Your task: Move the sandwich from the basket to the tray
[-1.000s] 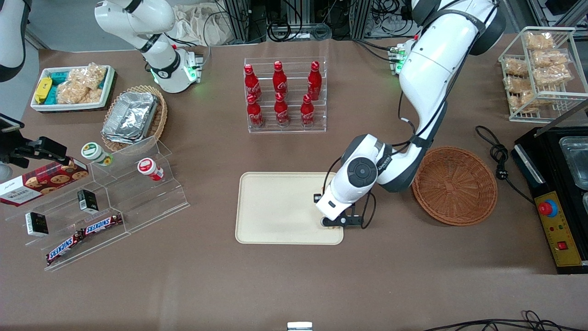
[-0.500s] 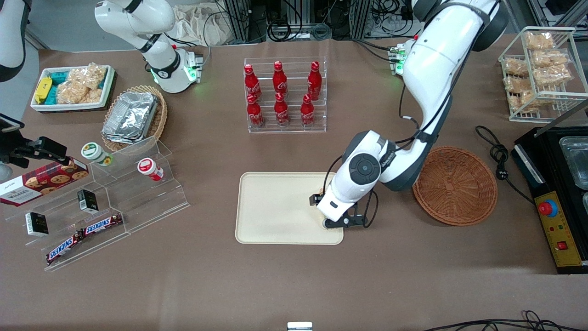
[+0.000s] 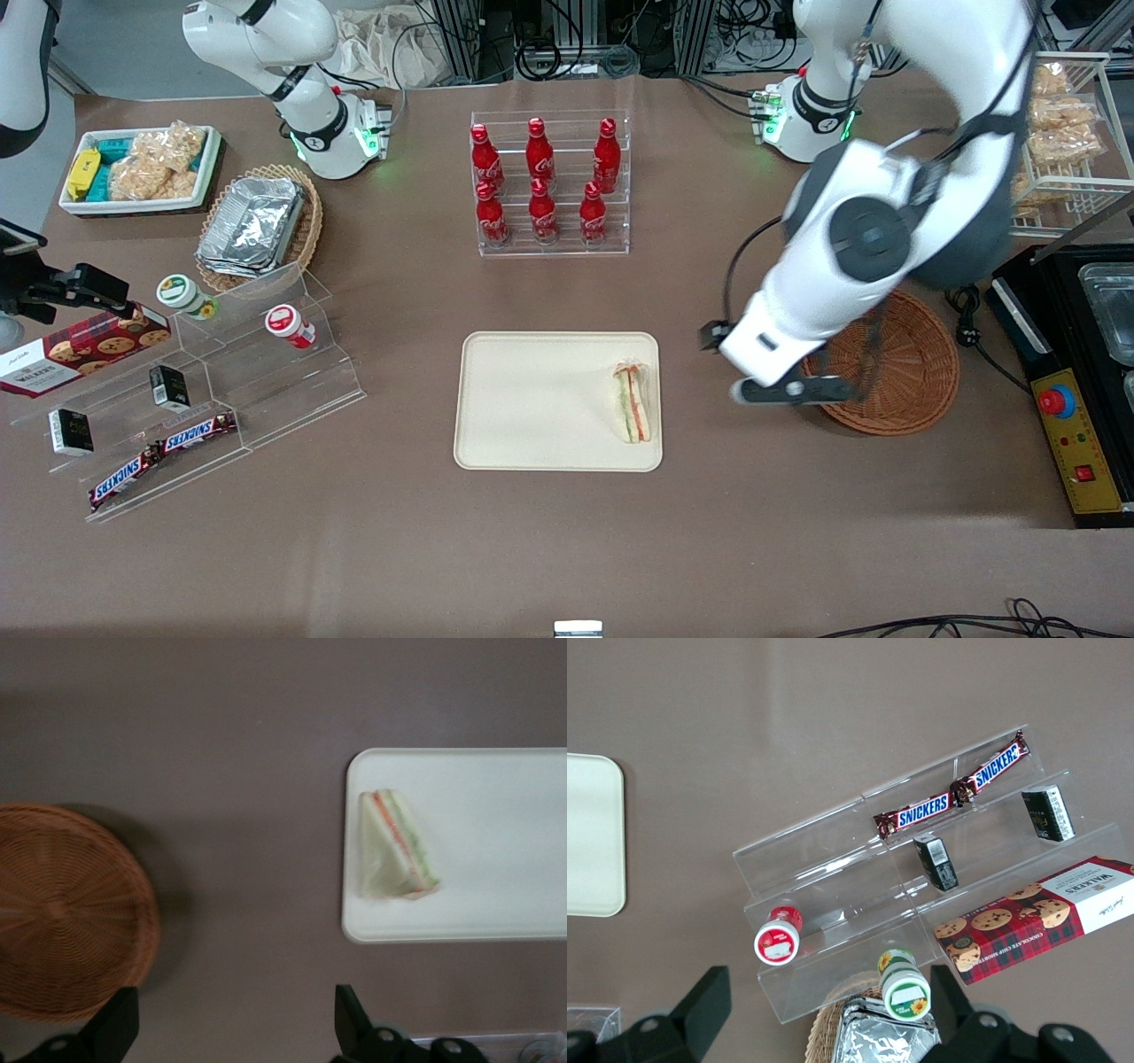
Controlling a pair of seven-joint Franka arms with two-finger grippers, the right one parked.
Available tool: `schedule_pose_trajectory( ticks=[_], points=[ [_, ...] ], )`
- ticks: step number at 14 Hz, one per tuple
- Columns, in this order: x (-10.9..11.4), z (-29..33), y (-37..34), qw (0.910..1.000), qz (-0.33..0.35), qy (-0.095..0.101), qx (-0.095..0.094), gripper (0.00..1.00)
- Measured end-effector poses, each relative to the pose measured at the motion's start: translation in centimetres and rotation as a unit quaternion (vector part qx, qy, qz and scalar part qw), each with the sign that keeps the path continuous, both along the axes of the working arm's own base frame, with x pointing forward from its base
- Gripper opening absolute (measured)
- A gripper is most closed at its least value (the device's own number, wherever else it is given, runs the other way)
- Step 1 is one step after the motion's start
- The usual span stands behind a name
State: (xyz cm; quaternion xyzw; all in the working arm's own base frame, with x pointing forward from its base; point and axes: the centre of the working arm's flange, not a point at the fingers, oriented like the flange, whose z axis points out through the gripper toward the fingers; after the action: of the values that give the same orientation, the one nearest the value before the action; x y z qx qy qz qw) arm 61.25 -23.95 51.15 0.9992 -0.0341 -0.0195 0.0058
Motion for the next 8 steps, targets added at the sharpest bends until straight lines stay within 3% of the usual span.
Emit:
schedule_pose_trajectory(
  ticks=[3, 5, 8],
  points=[
    [-0.7, 5.2, 7.8, 0.9984, -0.055, -0.002, 0.01, 1.0],
    [-0.9, 6.8, 12.2, 0.9991, -0.04, -0.006, 0.015, 1.0],
    [-1.2, 7.6, 16.6, 0.9996, -0.014, 0.013, 0.02, 1.0]
  ],
)
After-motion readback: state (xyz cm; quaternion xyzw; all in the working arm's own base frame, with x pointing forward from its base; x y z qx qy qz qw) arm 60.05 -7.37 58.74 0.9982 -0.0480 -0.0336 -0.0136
